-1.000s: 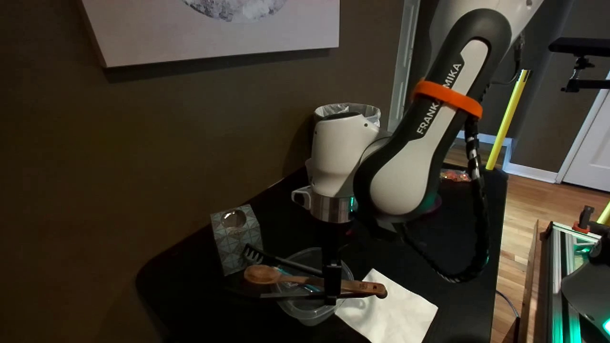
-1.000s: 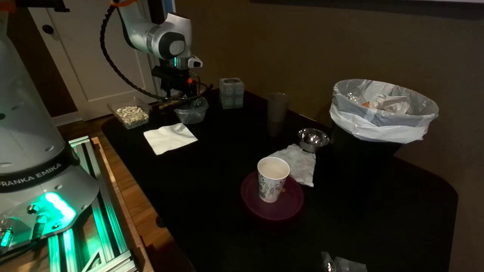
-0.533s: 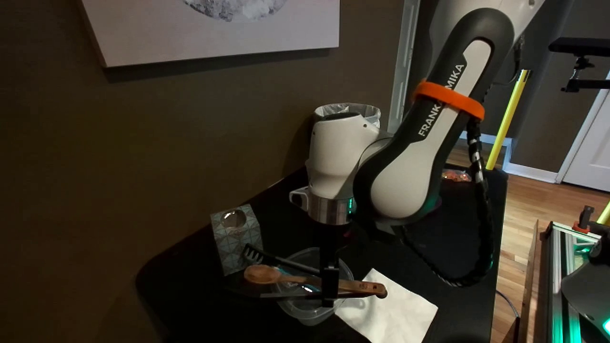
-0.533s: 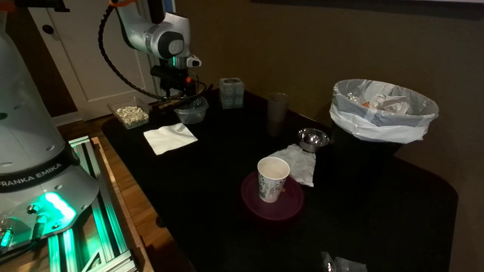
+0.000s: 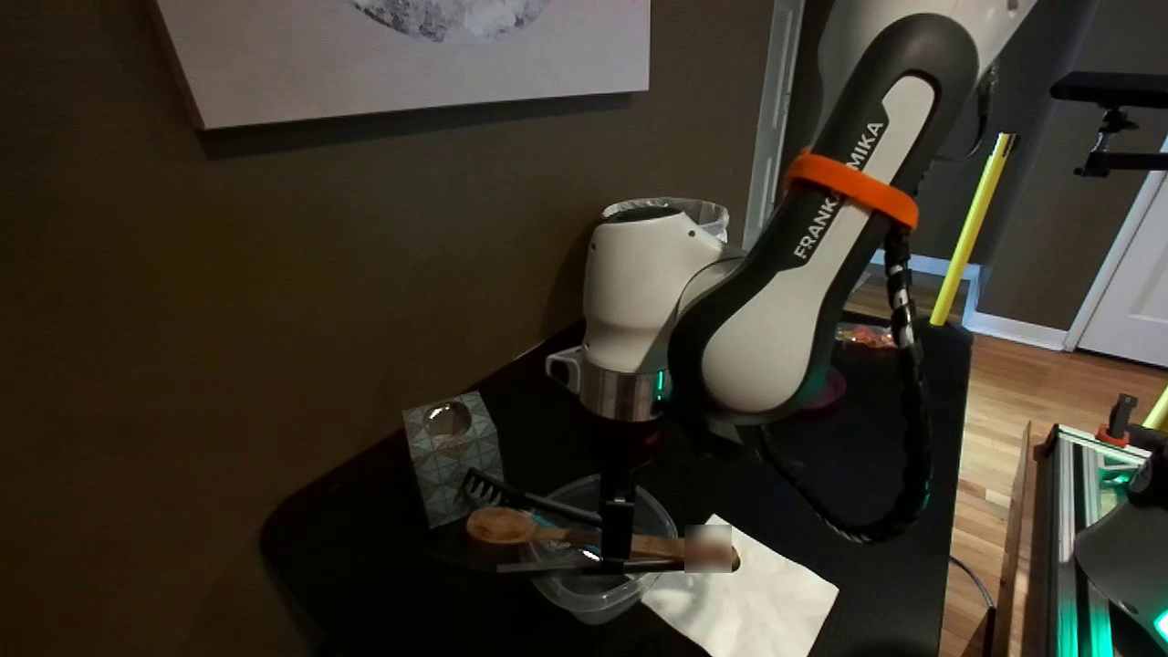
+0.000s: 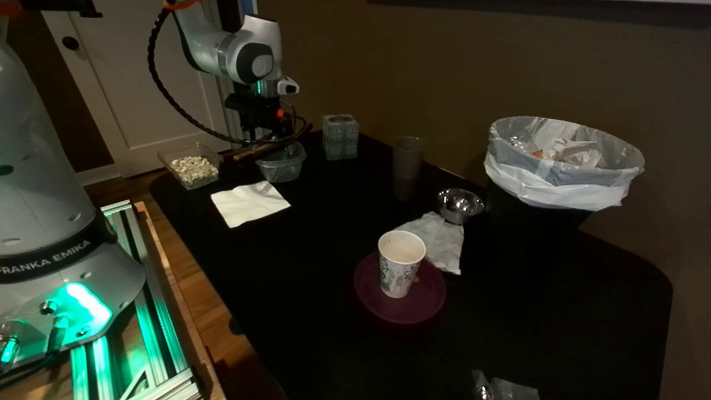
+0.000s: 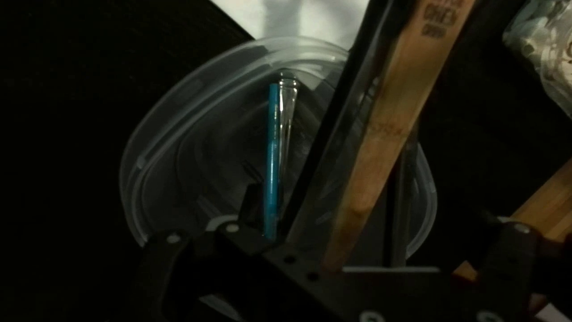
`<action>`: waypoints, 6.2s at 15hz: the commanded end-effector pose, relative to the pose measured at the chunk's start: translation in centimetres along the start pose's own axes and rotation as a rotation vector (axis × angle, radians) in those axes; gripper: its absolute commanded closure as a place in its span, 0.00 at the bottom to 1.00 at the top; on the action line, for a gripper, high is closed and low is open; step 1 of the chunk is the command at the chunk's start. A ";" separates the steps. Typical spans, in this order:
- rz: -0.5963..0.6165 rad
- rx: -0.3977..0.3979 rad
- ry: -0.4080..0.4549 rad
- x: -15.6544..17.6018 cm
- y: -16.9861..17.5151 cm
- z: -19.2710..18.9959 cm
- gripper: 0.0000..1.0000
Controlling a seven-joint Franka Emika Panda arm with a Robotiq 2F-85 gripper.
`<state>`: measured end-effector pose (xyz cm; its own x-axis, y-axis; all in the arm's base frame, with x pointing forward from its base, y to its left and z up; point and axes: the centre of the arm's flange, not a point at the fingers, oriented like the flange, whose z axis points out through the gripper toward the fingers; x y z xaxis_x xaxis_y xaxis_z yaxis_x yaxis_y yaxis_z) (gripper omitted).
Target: Put the wooden spoon and tongs on top of the tissue box.
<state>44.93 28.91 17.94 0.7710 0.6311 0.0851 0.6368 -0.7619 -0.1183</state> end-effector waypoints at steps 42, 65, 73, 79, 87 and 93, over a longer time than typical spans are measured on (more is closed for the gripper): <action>0.155 0.014 -0.163 -0.8 0.5 1.8 0.72; 0.194 0.137 0.036 1.7 1.6 -7.0 0.84; 0.235 0.276 0.113 1.5 4.5 -9.0 0.84; 0.236 0.413 0.190 2.5 4.4 -9.9 0.84; 0.278 0.480 0.302 4.3 4.7 -10.4 0.59; 0.221 0.503 0.338 5.8 5.6 -10.5 0.84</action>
<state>51.81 26.74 27.93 0.9182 0.3010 0.2576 0.3962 -0.6935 -0.6017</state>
